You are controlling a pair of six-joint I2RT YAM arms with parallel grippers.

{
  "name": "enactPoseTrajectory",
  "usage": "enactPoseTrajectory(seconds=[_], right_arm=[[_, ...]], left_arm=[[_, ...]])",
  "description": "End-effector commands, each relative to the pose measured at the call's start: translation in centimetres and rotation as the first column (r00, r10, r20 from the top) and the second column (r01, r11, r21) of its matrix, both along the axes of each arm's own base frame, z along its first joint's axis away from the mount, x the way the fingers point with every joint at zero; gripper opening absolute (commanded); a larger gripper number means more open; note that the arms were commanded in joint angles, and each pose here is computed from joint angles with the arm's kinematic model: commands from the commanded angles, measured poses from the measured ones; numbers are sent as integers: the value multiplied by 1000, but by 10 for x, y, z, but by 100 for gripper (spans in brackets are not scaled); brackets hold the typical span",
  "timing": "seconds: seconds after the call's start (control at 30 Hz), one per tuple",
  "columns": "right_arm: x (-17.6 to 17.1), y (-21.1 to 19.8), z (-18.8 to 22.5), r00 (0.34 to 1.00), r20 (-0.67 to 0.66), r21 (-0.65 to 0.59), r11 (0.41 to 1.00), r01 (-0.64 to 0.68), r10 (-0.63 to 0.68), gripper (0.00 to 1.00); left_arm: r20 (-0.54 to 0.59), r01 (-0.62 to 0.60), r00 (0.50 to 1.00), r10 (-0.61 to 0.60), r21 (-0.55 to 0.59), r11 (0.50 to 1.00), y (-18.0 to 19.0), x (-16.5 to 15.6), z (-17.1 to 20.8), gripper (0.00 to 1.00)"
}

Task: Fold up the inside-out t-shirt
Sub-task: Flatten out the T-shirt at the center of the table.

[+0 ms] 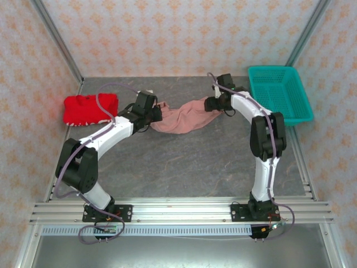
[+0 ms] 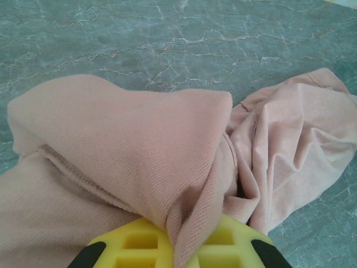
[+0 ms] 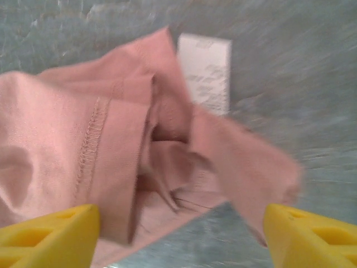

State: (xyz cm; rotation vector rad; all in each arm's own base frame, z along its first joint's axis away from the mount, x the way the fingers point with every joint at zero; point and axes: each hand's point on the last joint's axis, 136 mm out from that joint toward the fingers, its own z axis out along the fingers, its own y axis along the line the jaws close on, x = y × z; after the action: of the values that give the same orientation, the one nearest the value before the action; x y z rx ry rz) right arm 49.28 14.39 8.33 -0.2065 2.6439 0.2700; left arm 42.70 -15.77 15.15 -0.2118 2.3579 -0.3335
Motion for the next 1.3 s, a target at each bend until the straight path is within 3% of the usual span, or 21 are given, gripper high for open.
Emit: enactPoseTrajectory(seconds=[0.0, 0.13, 0.2, 0.23, 0.33, 0.47, 0.67, 0.83, 0.97, 1.1, 1.27], right_arm=[[12, 39, 1, 1000, -10, 196, 981, -14, 17, 63], [19, 38, 6, 1000, -14, 185, 983, 3, 0, 17], [19, 27, 26, 999, 34, 137, 990, 20, -25, 2], [17, 20, 44, 996, 75, 114, 993, 30, -39, 0], [2, 8, 113, 967, 246, 130, 991, 39, -71, 0], [-31, 22, 201, 888, 451, 312, 948, -60, -93, 0], [-75, 22, 298, 751, 647, 369, 916, -156, -133, 0], [-97, 11, 339, 712, 682, 388, 909, -154, -170, 0], [-121, -10, 359, 680, 704, 362, 928, -93, -206, 0], [-152, -2, 383, 652, 739, 389, 898, -206, -170, 0], [-193, 5, 417, 612, 777, 425, 841, -335, -148, 0]], left_arm=[[-25, 5, 1000, -4, 9, 1000, 2, 0, -13, 0], [-21, -5, 1000, 6, 30, 1000, 6, 0, -12, 0], [-3, -17, 1000, 17, 41, 999, 10, 0, -4, 0], [12, -21, 1000, 21, 45, 999, 12, 0, 3, 0], [87, -45, 995, 42, 36, 998, 21, -2, 34, 0], [235, -72, 969, 75, -20, 997, 34, -12, 92, 0], [421, -90, 899, 119, -88, 992, 50, -32, 178, 0], [544, -104, 825, 152, -118, 988, 65, -55, 231, 0], [574, -184, 799, 182, -56, 981, 89, -75, 252, 0], [610, -214, 766, 204, -57, 975, 104, -98, 271, 0], [664, -157, 723, 192, -113, 981, 105, -126, 300, 0]])
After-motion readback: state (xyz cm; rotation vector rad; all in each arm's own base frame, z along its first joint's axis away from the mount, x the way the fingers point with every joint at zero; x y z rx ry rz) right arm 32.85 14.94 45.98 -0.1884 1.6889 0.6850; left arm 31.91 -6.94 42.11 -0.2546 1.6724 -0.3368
